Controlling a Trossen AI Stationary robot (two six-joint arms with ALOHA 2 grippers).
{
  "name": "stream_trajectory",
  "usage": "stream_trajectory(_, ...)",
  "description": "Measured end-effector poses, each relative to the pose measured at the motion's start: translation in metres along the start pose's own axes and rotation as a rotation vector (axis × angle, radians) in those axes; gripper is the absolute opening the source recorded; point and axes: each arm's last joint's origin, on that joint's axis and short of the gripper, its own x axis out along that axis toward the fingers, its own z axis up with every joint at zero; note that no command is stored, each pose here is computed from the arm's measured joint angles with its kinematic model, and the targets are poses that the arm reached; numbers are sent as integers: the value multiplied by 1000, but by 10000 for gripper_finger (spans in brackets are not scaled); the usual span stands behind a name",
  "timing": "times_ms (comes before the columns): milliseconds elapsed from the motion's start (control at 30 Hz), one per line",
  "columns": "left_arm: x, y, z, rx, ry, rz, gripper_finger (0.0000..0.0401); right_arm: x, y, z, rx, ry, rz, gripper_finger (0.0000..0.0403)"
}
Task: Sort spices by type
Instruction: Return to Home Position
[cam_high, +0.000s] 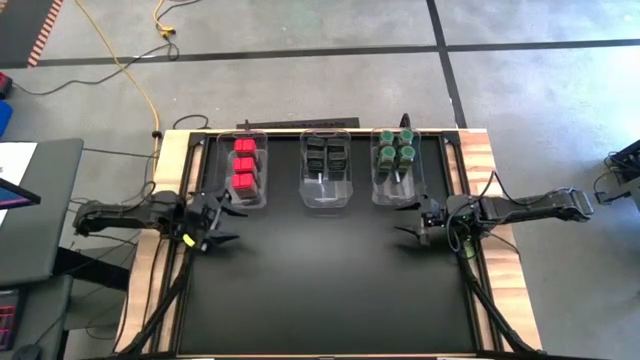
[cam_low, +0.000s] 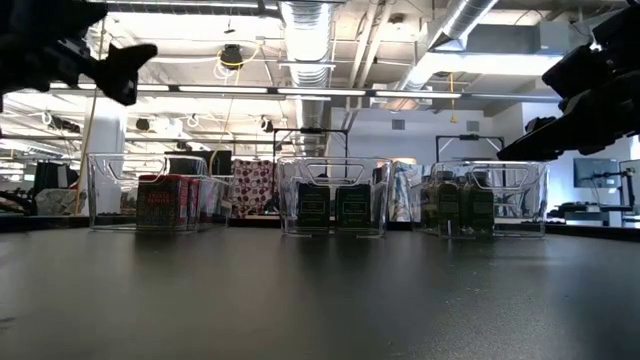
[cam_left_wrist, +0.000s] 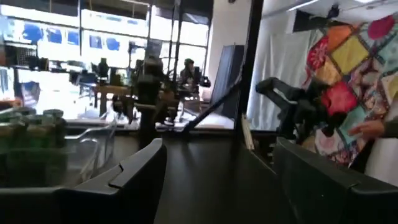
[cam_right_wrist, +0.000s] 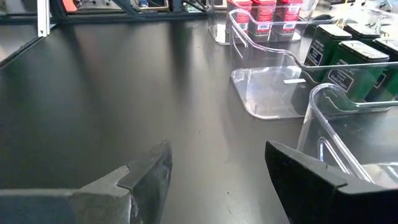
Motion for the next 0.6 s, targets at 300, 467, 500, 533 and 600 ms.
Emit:
stream_trajectory(300,-1,4,-14,25,138,82,282,1,0,-1,-1,7,-2,286)
stream_trajectory(467,-1,6,-15,77,150,153,282,1,0,-1,-1,7,-2,286)
stream_trajectory(500,-1,6,-15,82,151,154,282,1,0,-1,-1,7,-2,286)
stream_trajectory(533,-1,6,-15,85,151,154,282,1,0,-1,-1,6,-2,286)
stream_trajectory(600,-1,6,-15,84,151,154,282,1,0,0,-1,6,-2,286)
